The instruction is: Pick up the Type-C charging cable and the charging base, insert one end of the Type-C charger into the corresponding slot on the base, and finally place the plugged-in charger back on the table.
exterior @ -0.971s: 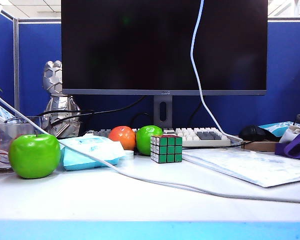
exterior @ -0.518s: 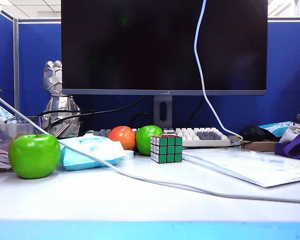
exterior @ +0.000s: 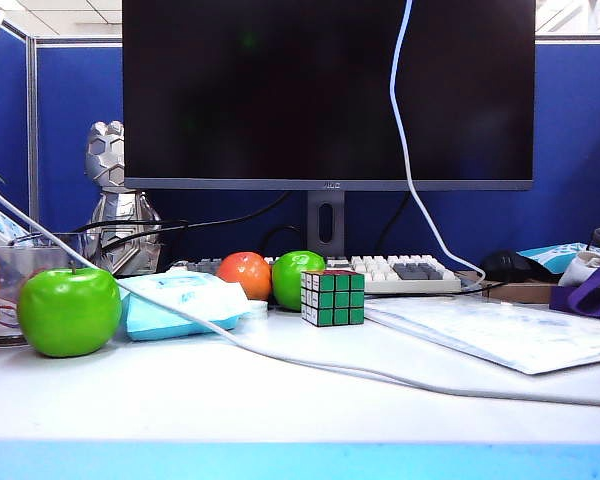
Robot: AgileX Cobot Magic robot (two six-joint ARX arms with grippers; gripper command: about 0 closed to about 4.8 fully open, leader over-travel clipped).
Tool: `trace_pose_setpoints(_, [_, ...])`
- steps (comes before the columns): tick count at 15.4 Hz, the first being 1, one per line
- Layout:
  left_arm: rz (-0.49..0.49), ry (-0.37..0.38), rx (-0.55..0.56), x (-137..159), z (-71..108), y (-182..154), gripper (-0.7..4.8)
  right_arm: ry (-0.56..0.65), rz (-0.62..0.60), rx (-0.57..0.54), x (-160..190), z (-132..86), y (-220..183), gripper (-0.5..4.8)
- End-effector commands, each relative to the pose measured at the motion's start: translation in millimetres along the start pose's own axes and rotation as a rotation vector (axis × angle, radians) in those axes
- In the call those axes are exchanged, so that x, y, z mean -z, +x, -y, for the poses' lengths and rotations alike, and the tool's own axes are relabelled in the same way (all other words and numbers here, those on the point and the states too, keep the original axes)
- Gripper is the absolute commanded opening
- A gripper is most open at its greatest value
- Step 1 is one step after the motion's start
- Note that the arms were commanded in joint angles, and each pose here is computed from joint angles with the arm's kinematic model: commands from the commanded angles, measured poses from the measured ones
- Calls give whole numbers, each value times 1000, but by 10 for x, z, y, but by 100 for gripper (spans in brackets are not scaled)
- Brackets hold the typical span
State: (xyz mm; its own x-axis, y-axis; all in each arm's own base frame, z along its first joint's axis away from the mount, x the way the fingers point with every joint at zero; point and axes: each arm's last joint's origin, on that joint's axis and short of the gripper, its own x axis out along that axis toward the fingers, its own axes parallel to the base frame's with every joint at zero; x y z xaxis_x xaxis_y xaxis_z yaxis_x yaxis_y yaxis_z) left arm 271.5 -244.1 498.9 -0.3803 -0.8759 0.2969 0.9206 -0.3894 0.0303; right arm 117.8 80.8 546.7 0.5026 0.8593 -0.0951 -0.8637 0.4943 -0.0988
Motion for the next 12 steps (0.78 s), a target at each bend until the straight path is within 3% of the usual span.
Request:
trace_pose_setpoints(1, [-6, -18, -2, -13, -22, -18, 248, -45, 74, -1, -96, -27, -58, -1])
trace_pose_setpoints(5, [15, 7, -4, -40, -2, -17, 247, -45, 62, -2, -83, -34, -66, -1])
trace_pose_setpoints(7, [64, 53, -41, -132, 37, -74, 247, -33, 0, 27, -22, -38, -76, -1])
trace_pose_setpoints(12, [70, 67, -55, -212, 80, -137, 246, -31, -13, 75, -15, -26, -80, -1])
